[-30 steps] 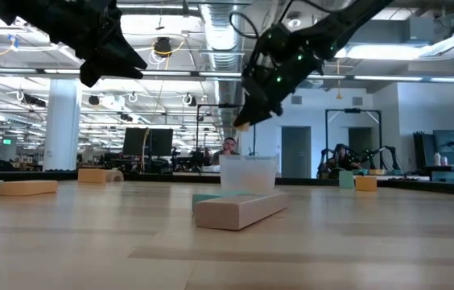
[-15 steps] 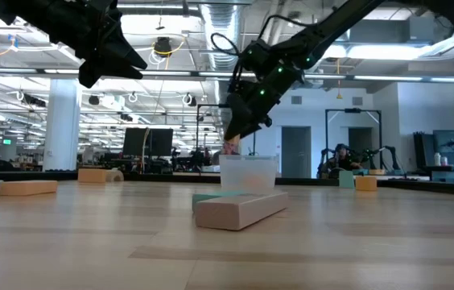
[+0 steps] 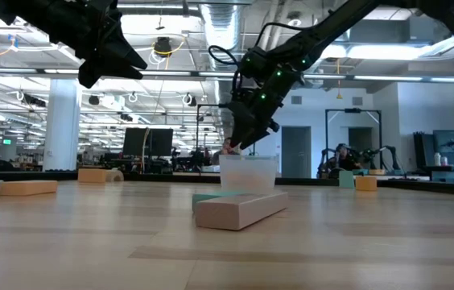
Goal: Sort & place blocks by color
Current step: Put the sky blue block into the transparent orange bin
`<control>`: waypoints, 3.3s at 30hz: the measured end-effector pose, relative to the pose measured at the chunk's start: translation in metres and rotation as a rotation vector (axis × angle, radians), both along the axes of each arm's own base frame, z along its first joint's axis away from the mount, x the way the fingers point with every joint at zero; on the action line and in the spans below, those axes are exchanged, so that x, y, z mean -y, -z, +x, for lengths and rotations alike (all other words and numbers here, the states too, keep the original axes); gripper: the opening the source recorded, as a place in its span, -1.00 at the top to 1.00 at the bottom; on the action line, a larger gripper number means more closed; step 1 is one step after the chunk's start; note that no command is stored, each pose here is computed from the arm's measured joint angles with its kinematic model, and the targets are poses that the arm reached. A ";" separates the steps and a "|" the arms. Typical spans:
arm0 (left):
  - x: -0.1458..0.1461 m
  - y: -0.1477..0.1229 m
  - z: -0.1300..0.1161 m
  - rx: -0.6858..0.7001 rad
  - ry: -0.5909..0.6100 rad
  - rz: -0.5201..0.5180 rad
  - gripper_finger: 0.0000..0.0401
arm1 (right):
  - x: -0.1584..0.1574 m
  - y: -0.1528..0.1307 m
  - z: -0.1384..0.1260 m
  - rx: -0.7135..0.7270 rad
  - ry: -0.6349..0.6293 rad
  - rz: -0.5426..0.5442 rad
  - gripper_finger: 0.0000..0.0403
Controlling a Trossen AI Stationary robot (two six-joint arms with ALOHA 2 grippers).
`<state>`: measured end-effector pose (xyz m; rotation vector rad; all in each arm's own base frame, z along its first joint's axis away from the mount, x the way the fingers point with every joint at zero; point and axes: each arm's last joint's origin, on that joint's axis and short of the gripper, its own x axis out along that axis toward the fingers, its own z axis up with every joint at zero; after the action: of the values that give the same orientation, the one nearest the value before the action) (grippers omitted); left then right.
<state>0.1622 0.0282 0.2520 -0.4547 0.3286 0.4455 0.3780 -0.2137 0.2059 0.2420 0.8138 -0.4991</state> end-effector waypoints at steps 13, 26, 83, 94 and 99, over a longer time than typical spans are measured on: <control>0.001 0.001 0.000 -0.009 0.024 -0.011 0.42 | -0.016 -0.032 -0.020 -0.056 -0.013 0.037 -0.29; 0.001 0.001 0.000 -0.012 0.026 -0.012 0.42 | -0.001 -0.058 -0.095 -0.303 0.278 0.205 -0.27; 0.001 0.003 -0.001 -0.045 0.033 0.023 0.42 | -0.090 -0.105 -0.124 -0.344 0.183 0.368 0.99; 0.001 0.003 -0.001 -0.074 0.086 0.096 0.42 | -0.224 -0.146 -0.147 -0.277 0.164 0.597 0.99; 0.001 0.002 -0.001 -0.080 0.103 0.135 0.42 | -0.277 -0.139 -0.156 -0.398 0.233 0.669 0.99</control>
<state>0.1616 0.0272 0.2497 -0.2875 0.3951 0.3836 0.2217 0.0636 0.3449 0.8828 1.3400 -0.4855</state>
